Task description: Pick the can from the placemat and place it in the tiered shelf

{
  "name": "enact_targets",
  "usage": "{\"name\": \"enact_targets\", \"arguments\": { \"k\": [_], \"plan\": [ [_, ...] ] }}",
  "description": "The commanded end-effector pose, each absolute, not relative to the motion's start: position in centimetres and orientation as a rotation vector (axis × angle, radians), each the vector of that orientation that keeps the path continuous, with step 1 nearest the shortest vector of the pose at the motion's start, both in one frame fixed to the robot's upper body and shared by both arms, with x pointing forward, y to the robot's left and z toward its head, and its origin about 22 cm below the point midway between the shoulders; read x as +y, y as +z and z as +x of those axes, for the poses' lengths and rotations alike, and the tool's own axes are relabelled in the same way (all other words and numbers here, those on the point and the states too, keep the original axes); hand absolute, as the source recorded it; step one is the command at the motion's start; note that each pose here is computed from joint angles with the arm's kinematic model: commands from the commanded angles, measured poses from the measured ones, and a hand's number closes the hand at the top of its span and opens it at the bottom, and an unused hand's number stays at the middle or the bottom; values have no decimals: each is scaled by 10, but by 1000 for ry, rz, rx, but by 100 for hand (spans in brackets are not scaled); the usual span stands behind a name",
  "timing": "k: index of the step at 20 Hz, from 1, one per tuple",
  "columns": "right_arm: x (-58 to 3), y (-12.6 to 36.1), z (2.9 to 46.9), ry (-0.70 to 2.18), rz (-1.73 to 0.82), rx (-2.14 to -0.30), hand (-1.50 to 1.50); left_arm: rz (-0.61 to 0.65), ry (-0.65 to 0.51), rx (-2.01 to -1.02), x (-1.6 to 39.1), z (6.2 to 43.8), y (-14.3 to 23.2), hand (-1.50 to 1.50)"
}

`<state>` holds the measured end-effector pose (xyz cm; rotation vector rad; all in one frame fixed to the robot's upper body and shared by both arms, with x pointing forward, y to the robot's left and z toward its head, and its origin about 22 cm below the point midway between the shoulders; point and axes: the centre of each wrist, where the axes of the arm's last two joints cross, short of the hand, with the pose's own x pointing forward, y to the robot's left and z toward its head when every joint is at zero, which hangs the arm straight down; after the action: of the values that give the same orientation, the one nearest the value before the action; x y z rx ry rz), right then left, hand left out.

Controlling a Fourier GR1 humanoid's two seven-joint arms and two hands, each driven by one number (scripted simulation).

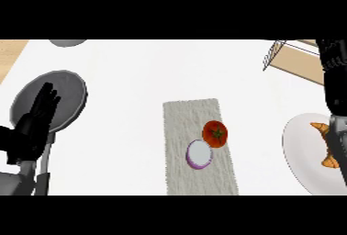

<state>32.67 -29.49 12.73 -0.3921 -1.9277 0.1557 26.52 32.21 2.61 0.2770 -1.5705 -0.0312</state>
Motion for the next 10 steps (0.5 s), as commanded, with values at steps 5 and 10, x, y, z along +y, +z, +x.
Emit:
{"name": "enact_targets", "arguments": {
  "k": [5,10],
  "plan": [
    [-122,112,300,374,16,-1960,150,312,-71,-1416,348,262,20,0],
    [-159,44,290,257,-679,-1830,150,261,-42,-1332,337,240,0,0]
  ]
}}
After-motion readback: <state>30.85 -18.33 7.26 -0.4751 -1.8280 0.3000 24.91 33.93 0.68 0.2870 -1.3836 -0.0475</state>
